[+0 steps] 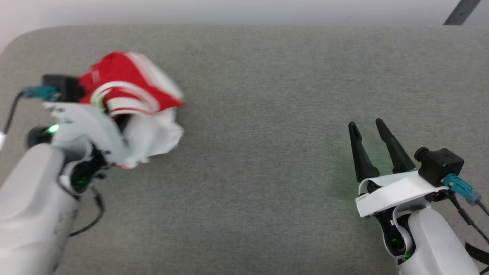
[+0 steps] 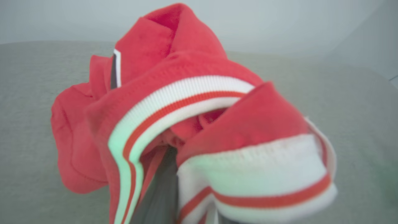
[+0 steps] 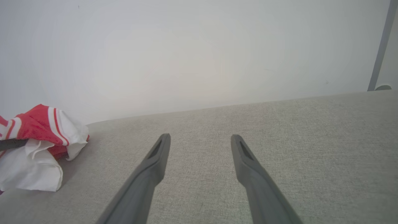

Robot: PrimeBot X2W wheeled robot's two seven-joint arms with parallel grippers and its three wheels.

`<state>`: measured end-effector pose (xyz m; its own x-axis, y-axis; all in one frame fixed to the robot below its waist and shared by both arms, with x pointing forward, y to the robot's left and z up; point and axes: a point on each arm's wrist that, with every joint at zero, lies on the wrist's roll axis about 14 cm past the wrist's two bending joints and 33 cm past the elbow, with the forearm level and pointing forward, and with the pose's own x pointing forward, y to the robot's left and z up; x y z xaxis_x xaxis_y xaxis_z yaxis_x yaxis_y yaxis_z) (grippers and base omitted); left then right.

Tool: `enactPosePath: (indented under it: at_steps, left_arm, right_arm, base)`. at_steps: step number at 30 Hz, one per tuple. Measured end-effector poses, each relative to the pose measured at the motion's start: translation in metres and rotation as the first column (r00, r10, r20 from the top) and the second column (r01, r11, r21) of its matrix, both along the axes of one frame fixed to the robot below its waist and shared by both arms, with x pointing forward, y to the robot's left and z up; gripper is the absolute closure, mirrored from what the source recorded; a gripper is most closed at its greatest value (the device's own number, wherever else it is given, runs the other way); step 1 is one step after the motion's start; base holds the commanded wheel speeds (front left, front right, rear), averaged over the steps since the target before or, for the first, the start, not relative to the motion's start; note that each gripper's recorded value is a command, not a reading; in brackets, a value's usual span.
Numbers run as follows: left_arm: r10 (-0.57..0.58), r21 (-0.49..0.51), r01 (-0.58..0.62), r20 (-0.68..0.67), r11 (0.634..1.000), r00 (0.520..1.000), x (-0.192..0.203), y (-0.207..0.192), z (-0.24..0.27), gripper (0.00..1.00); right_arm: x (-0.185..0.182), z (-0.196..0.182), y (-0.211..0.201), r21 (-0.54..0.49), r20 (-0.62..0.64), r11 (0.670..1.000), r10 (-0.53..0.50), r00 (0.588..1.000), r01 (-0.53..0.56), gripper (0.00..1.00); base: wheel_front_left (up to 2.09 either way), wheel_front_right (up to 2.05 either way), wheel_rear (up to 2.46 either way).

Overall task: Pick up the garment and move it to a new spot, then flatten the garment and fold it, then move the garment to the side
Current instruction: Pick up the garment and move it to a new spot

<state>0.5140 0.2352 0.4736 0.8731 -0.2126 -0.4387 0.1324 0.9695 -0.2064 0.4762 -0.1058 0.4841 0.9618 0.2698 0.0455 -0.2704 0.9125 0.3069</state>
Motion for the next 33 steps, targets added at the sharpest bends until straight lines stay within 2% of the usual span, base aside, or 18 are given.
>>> enactPosePath:
  at_steps: [4,8,10,13,18,20,22,29,31,33]
  left_arm:
    - [-0.187,-0.068,0.192,0.071,0.979,0.980,0.004,-0.071,0.029,1.00]
    - [-0.351,-0.135,0.371,0.146,0.919,0.925,0.003,-0.139,0.059,1.00]
    - [-0.428,-0.168,0.457,0.181,0.874,0.885,0.001,-0.176,0.072,1.00]
    - [-0.532,-0.157,0.565,0.209,0.810,0.820,0.000,-0.224,0.079,1.00]
    - [-0.682,-0.237,0.721,0.234,0.651,0.693,-0.020,-0.310,0.086,1.00]
    - [-0.721,-0.270,0.752,0.223,0.601,0.656,-0.025,-0.332,0.083,1.00]
    - [-0.754,-0.264,0.769,0.177,0.582,0.632,-0.024,-0.344,0.067,1.00]
    - [-0.799,-0.144,0.786,-0.134,0.601,0.586,-0.015,-0.338,-0.041,1.00]
    - [-0.798,-0.090,0.801,-0.203,0.592,0.568,-0.011,-0.333,-0.064,1.00]
    - [-0.799,-0.030,0.822,-0.256,0.569,0.544,-0.006,-0.329,-0.080,1.00]
  right_arm:
    - [-0.007,0.005,-0.008,0.017,0.005,0.999,-0.031,1.000,0.031,0.00]
    - [-0.013,0.008,-0.024,0.036,0.006,0.996,-0.084,0.996,0.084,0.00]
    - [-0.016,0.011,-0.036,0.043,0.009,0.992,-0.121,0.993,0.120,0.00]
    - [-0.021,0.010,-0.057,0.057,0.001,0.982,-0.181,0.984,0.180,0.00]
    - [-0.033,0.006,-0.093,0.067,-0.020,0.956,-0.284,0.959,0.285,0.00]
    - [-0.039,0.006,-0.109,0.078,-0.027,0.941,-0.328,0.944,0.329,0.00]
    - [-0.046,0.005,-0.122,0.101,-0.040,0.925,-0.364,0.931,0.366,0.00]
    - [-0.070,-0.002,-0.162,0.108,-0.078,0.869,-0.477,0.876,0.483,0.00]
    - [-0.075,-0.004,-0.171,0.104,-0.088,0.855,-0.500,0.861,0.508,0.00]
    - [-0.079,-0.007,-0.178,0.105,-0.100,0.842,-0.521,0.848,0.530,0.00]
  base:
    - [0.00,0.00,0.00]
    - [0.00,0.00,0.00]
    - [0.00,0.00,0.00]
    - [0.00,0.00,0.00]
    - [0.00,0.00,0.00]
    - [0.00,0.00,0.00]
    - [0.00,0.00,0.00]
    - [0.00,0.00,0.00]
    - [0.00,0.00,0.00]
    - [0.00,0.00,0.00]
